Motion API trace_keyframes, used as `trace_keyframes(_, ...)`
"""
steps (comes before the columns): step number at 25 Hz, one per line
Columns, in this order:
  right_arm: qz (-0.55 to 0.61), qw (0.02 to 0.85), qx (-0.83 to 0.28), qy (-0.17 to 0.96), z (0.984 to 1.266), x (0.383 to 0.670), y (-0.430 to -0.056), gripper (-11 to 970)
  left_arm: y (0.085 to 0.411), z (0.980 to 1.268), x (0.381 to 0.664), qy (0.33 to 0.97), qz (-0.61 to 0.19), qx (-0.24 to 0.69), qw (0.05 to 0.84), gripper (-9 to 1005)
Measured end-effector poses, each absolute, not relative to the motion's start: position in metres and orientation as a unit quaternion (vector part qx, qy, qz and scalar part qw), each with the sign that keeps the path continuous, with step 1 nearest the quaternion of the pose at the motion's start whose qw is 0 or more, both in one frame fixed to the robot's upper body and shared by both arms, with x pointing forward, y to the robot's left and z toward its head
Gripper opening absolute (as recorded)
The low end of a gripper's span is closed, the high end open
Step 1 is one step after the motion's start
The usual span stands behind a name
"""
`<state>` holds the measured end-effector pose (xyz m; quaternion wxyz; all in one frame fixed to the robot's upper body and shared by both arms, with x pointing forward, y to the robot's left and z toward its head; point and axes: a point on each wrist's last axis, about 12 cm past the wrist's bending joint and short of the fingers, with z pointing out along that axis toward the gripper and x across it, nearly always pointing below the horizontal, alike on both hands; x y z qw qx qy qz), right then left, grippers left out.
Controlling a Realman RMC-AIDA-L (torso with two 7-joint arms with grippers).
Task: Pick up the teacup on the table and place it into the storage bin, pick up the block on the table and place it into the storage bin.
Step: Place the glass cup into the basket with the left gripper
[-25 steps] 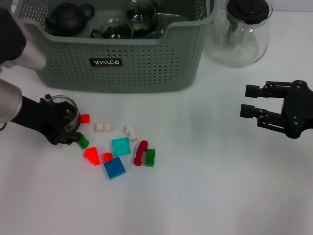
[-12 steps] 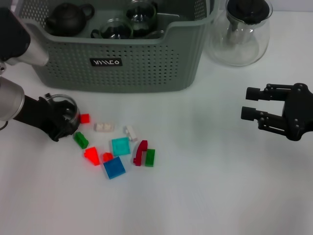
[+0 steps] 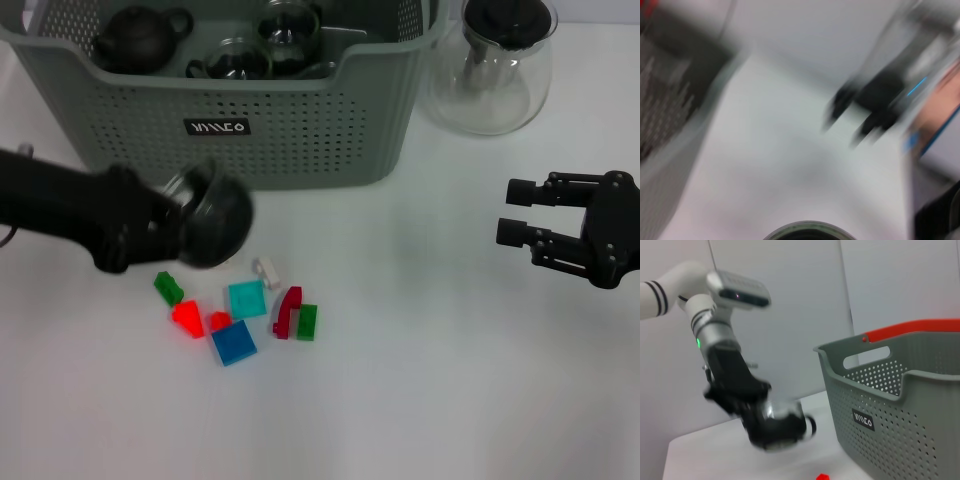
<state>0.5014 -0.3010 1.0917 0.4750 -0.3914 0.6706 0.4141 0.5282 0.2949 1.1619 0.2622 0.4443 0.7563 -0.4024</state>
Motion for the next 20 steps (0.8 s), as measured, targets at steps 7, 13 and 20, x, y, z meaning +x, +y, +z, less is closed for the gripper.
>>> trace_keyframes(7,0.414,0.475,-0.393,0.67,1.092,0.502,-0.3,505,0.293,1.198,0.535,0.603,-0.531,0.401,0.441,60)
trace_keyframes(13,0.413,0.475,-0.393,0.67,1.092,0.503,-0.3,505,0.287,1.233,0.573,0.591,-0.505,0.326,0.538,66)
trace_keyframes(20,0.413,0.476,-0.393,0.669,1.092,0.502,-0.301,504,0.251,1.266,0.655,0.781,-0.368,0.265,0.43,72)
